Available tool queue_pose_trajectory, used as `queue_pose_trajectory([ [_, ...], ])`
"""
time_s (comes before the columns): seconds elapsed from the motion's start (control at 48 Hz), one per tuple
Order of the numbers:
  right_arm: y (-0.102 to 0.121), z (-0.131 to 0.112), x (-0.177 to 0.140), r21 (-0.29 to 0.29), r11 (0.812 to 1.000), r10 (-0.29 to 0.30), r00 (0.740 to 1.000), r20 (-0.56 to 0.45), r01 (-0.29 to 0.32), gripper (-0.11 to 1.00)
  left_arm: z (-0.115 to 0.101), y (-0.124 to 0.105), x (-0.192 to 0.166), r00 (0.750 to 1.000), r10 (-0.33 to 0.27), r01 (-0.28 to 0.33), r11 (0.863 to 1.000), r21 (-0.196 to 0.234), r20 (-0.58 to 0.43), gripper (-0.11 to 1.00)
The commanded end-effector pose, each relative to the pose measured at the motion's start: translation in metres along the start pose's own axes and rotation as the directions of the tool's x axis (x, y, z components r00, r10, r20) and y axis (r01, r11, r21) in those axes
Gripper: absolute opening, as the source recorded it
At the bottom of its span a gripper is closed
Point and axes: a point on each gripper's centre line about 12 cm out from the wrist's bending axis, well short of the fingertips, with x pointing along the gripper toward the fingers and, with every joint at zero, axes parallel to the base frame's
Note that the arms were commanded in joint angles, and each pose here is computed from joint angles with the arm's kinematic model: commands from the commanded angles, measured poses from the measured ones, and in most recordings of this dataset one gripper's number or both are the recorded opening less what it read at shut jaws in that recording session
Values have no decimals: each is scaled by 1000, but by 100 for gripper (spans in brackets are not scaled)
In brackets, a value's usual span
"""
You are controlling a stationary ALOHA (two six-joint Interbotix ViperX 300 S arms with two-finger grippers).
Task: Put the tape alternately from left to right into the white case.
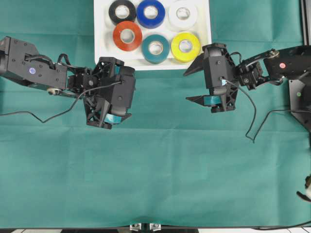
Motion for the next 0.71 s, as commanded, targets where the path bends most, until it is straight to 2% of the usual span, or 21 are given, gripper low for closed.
queue_pose_trajectory([
  [0.0, 1, 10, -4, -5, 1000, 4, 999, 37, -4, 86, 3, -1, -8, 1000, 1, -1, 1000, -3, 26, 40],
  [0.354, 0, 12, -4, -4, 1000, 0, 999, 40, 0, 86, 5, 0, -19, 999, 6, -6, 1000, -4, 47, 39],
  [0.688, 0, 20, -18, -11, 1000, -20, 997, 74, 21, 86, -7, -2, -36, 999, 7, -7, 1000, -5, 52, 40],
])
